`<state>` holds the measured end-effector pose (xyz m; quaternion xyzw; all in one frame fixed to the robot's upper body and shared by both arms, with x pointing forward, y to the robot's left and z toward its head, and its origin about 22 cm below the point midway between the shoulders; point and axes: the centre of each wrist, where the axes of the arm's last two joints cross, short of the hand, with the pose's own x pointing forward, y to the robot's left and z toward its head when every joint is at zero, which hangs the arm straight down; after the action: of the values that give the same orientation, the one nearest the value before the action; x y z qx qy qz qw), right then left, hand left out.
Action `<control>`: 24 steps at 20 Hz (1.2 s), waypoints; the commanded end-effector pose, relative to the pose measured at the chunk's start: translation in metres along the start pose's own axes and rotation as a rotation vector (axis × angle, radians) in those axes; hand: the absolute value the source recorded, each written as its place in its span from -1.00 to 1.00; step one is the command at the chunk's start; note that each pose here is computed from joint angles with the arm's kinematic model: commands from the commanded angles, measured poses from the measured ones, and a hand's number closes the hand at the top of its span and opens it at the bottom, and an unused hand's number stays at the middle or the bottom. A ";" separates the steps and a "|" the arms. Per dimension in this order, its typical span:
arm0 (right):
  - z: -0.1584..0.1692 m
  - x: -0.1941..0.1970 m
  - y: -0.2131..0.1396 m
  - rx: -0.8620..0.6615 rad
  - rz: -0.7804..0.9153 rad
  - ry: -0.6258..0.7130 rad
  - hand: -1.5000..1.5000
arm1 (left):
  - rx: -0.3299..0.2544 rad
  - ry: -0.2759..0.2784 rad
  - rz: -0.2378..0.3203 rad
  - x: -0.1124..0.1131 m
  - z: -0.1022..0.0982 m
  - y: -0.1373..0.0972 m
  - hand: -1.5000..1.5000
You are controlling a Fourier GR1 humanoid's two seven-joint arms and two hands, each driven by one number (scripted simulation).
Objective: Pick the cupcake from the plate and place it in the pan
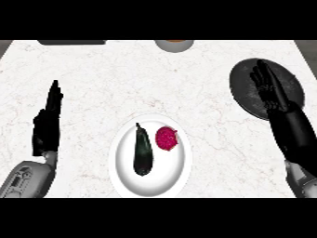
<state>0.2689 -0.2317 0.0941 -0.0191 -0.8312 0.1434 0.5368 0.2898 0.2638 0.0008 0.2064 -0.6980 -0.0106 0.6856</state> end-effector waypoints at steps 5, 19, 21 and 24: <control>-0.055 0.034 0.038 0.065 -0.166 -0.150 1.00 | -0.138 -0.016 0.171 0.038 -0.012 0.010 0.00; 0.063 0.020 0.016 0.044 0.606 -0.009 -1.00 | -0.189 0.081 0.247 0.048 0.006 0.031 0.00; 0.048 0.043 0.005 0.068 0.651 -0.002 -1.00 | -0.196 0.076 0.254 0.060 0.007 0.014 0.00; 0.031 0.073 0.028 0.120 0.683 0.007 -1.00 | -0.216 0.073 0.255 0.055 0.014 0.015 0.00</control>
<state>0.2108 -0.2132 0.1115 -0.2404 -0.7855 0.3208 0.4714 0.2793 0.2690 0.0530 0.0470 -0.6867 0.0177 0.7252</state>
